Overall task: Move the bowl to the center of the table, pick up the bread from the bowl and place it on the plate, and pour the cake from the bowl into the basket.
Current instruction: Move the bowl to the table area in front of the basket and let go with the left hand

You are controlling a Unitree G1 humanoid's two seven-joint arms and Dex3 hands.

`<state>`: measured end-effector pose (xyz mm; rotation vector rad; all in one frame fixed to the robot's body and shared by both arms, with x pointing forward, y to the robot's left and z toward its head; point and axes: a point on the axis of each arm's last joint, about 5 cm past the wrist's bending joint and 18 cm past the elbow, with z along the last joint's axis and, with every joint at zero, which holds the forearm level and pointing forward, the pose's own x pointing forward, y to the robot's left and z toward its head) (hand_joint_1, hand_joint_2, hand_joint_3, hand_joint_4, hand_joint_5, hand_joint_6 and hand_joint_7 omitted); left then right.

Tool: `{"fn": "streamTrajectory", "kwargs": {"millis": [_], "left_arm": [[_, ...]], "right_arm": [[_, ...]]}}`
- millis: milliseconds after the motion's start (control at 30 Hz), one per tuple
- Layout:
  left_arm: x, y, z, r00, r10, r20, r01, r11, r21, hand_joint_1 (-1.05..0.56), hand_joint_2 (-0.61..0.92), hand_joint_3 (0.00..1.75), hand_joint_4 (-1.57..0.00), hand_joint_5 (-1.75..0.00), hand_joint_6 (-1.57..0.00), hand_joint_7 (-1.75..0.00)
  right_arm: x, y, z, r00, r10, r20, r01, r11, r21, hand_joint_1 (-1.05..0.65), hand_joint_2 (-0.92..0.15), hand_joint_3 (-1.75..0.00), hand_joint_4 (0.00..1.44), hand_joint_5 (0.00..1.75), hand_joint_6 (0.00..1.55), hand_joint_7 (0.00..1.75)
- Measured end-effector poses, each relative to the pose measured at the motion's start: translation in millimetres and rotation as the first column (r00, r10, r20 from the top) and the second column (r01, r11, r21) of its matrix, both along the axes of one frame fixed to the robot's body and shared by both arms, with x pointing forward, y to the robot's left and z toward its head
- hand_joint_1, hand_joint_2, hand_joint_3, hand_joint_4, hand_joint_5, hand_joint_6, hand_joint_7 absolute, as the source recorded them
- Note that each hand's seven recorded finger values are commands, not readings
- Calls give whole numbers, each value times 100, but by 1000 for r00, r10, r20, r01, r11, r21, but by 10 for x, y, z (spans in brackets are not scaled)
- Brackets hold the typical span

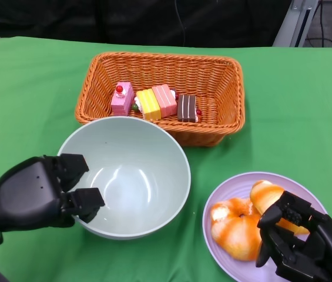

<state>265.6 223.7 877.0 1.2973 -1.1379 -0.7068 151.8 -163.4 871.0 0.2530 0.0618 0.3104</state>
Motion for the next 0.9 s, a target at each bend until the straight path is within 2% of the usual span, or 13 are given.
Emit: {"fn": "streamTrajectory", "kwargs": {"millis": [100, 367, 400, 467, 600, 700, 767, 833, 900], "left_arm": [[2, -39, -21, 1000, -7, -8, 7, 1000, -11, -17, 81, 1, -80, -175, -66, -165], [-6, -62, -41, 1000, -11, -22, 10, 1000, -26, -21, 79, 0, -78, -175, -72, -152], [-8, -65, -43, 1000, -12, -25, 11, 1000, -29, -22, 78, 0, -78, -174, -75, -145], [-12, -69, -45, 999, -14, -29, 13, 999, -31, -27, 74, 0, -79, -170, -91, -110], [-19, -71, -49, 999, -20, -41, 19, 1000, -23, -34, 70, 0, -81, -164, -104, -81], [-26, -65, -37, 998, -18, -67, 17, 1000, -12, -38, 69, 0, -83, -154, -122, -35], [-30, -51, -26, 997, -20, -79, 20, 1000, -3, -34, 73, 1, -84, -149, -126, -23], [-36, -43, -14, 996, -29, -88, 29, 1000, -5, -33, 75, 2, -84, -146, -127, -19], [-44, -40, -8, 994, -42, -98, 41, 999, -6, -33, 80, 4, -84, -134, -125, -15]], "right_arm": [[0, -1, 4, 1000, -2, 10, 2, 1000, -3, -7, -75, -88, 67, 175, 53, 158], [-4, 4, 3, 1000, -12, 7, 12, 1000, -9, -8, -75, -89, 66, 175, 54, 158], [-4, 4, 3, 1000, -12, 7, 12, 1000, -9, -8, -75, -89, 66, 175, 54, 158], [-4, 4, 3, 1000, -12, 7, 12, 1000, -9, -8, -75, -89, 66, 175, 54, 158], [-4, 4, 3, 1000, -12, 7, 12, 1000, -8, -8, -74, -89, 66, 175, 53, 158], [-4, 4, 3, 1000, -12, 7, 13, 1000, -8, -9, -74, -90, 66, 175, 53, 159], [-4, 4, 3, 1000, -13, 7, 13, 1000, -9, -8, -74, -90, 67, 175, 53, 159], [-4, 3, 3, 1000, -13, 7, 13, 1000, -7, -8, -74, -91, 67, 175, 53, 159], [-4, 3, 2, 1000, -13, 6, 13, 1000, -6, -8, -74, -91, 66, 175, 53, 158]]}}
